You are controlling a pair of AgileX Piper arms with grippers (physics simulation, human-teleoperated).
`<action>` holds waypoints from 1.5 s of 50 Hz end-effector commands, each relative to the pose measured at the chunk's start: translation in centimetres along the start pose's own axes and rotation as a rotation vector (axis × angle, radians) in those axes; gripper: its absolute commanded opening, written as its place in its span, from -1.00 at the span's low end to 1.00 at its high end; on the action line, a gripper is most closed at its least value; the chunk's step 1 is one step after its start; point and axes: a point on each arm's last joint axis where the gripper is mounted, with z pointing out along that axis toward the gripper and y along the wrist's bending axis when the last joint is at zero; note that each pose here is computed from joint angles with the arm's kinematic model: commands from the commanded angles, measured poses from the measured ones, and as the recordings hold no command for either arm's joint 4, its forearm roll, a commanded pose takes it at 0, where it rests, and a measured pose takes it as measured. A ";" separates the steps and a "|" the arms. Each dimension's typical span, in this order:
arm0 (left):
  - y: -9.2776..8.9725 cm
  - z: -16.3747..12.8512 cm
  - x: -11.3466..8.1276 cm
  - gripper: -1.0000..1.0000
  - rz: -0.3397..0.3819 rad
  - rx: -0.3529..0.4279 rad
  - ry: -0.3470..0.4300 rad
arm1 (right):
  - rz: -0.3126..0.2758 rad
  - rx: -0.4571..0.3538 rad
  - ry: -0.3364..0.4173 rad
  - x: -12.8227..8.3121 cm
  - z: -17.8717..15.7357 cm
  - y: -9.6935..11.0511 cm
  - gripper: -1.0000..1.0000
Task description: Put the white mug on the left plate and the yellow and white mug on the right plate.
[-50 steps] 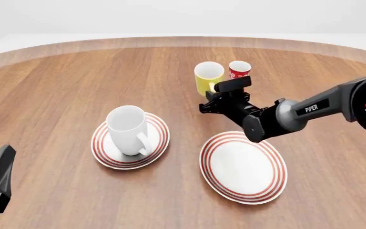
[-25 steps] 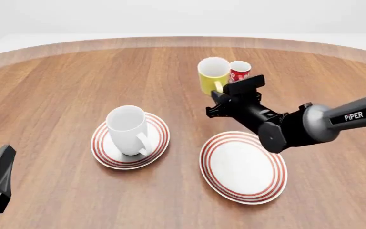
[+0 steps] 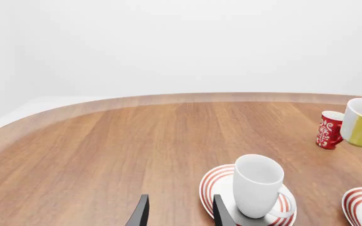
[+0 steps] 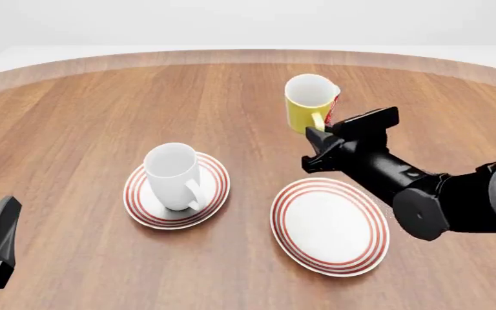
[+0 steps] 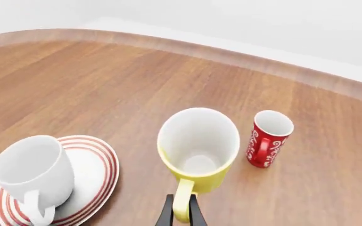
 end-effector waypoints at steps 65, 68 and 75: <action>0.0 0.0 0.0 1.00 0.000 0.000 0.000 | 0.010 -0.032 -0.024 2.0 -16.2 0.5 -1.00; 0.0 0.0 0.0 1.00 0.000 0.000 0.000 | 0.011 -0.037 -0.019 2.2 -16.7 0.5 -1.00; 0.0 0.0 0.0 1.00 0.000 0.000 0.000 | 0.013 -0.049 -0.007 2.8 -17.6 0.7 -1.00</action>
